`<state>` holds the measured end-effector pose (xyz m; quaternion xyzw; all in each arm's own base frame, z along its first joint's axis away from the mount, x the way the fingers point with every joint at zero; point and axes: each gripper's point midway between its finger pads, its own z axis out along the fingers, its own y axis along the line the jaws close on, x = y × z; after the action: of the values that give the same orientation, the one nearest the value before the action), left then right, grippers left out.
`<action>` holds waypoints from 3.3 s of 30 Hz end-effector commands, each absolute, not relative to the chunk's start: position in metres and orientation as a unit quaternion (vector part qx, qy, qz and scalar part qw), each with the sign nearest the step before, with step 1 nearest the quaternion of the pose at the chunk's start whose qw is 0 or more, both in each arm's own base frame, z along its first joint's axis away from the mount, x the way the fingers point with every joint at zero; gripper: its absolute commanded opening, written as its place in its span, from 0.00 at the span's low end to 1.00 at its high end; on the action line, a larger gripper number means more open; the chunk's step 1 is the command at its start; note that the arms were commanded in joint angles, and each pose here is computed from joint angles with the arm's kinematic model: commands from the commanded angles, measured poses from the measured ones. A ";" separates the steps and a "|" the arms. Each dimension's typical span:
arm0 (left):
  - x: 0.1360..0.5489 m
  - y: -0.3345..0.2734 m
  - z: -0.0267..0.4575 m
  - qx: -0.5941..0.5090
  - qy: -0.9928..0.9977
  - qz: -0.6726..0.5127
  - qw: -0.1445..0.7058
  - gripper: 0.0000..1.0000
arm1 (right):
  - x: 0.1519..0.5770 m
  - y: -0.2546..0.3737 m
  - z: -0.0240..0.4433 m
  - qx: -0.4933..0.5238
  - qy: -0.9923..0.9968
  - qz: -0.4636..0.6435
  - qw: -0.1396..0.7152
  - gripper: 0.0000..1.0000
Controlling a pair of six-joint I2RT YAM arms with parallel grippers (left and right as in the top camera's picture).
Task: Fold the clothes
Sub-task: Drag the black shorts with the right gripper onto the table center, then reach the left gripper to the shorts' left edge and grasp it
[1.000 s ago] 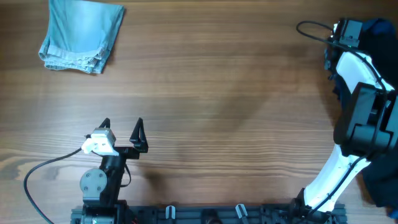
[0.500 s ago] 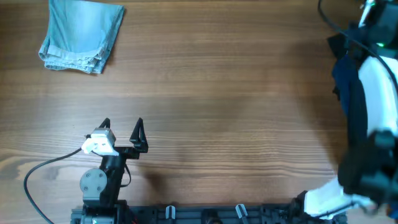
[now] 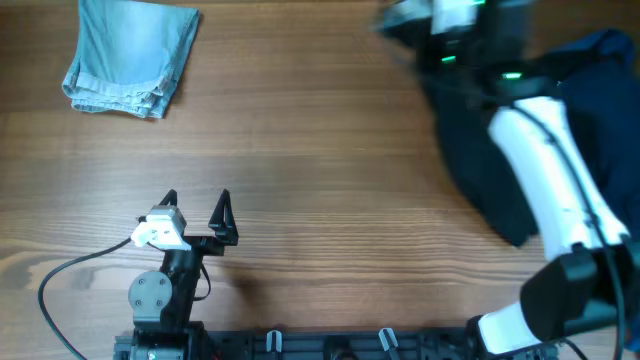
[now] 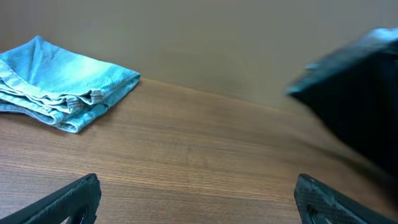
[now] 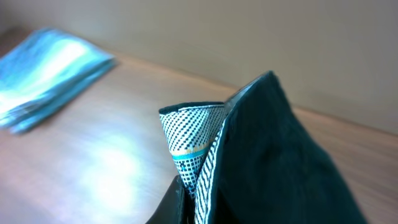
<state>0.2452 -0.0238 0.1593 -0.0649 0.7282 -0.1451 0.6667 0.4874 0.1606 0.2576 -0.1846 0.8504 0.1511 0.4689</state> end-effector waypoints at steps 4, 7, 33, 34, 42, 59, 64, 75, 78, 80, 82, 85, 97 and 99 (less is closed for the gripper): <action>0.245 -0.023 0.157 -0.061 0.730 -0.135 0.667 1.00 | 0.450 0.310 0.195 -0.249 0.846 0.259 0.393 0.04; 0.245 -0.023 0.157 -0.060 0.730 -0.135 0.667 1.00 | 0.433 0.354 0.159 -0.249 0.856 0.273 0.362 0.04; 0.245 -0.023 0.157 -0.061 0.730 -0.135 0.667 1.00 | 0.405 0.070 0.202 0.018 0.956 0.138 0.258 0.99; 0.245 -0.022 0.157 -0.061 0.730 -0.135 0.668 1.00 | 0.398 0.060 0.189 0.034 0.963 0.133 0.234 1.00; 0.245 -0.024 0.158 -0.070 0.728 -0.150 0.666 1.00 | 0.369 0.041 0.123 0.064 0.979 0.112 0.155 1.00; 0.264 -0.080 0.193 -0.029 0.801 -0.293 0.521 1.00 | 0.397 0.034 0.128 0.092 0.967 0.104 0.213 1.00; 0.301 -0.086 0.201 -0.034 0.849 -0.292 0.439 1.00 | 0.396 0.035 0.128 0.087 0.968 0.103 0.211 1.00; 0.334 -0.077 0.071 -0.107 0.932 -0.240 0.248 1.00 | 0.389 0.033 0.124 0.091 0.972 0.097 0.196 1.00; 0.337 -0.077 0.053 -0.114 0.939 -0.236 0.222 1.00 | 0.384 0.033 0.122 0.092 0.974 0.096 0.186 1.00; 0.337 -0.077 0.038 -0.118 0.943 -0.234 0.206 1.00 | 0.382 0.033 0.121 0.092 0.974 0.096 0.182 1.00; 0.338 -0.077 0.028 -0.120 0.945 -0.232 0.197 1.00 | 0.381 0.033 0.121 0.093 0.975 0.096 0.178 1.00; 0.344 -0.077 0.028 -0.118 0.943 -0.234 0.207 1.00 | 0.380 0.035 0.121 0.098 0.974 0.102 0.176 1.00; 0.347 -0.078 0.030 -0.142 0.937 -0.242 0.206 0.04 | 0.366 0.033 0.112 0.178 0.969 0.105 0.139 1.00; 0.346 -0.074 0.029 -0.163 0.935 -0.240 0.201 0.04 | 0.367 0.033 0.111 0.177 0.968 0.105 0.142 1.00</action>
<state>0.3425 -0.0758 0.0262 -0.1389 0.9391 -0.2389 0.2041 0.3696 0.0349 0.1199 0.1629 0.9686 0.1107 0.1516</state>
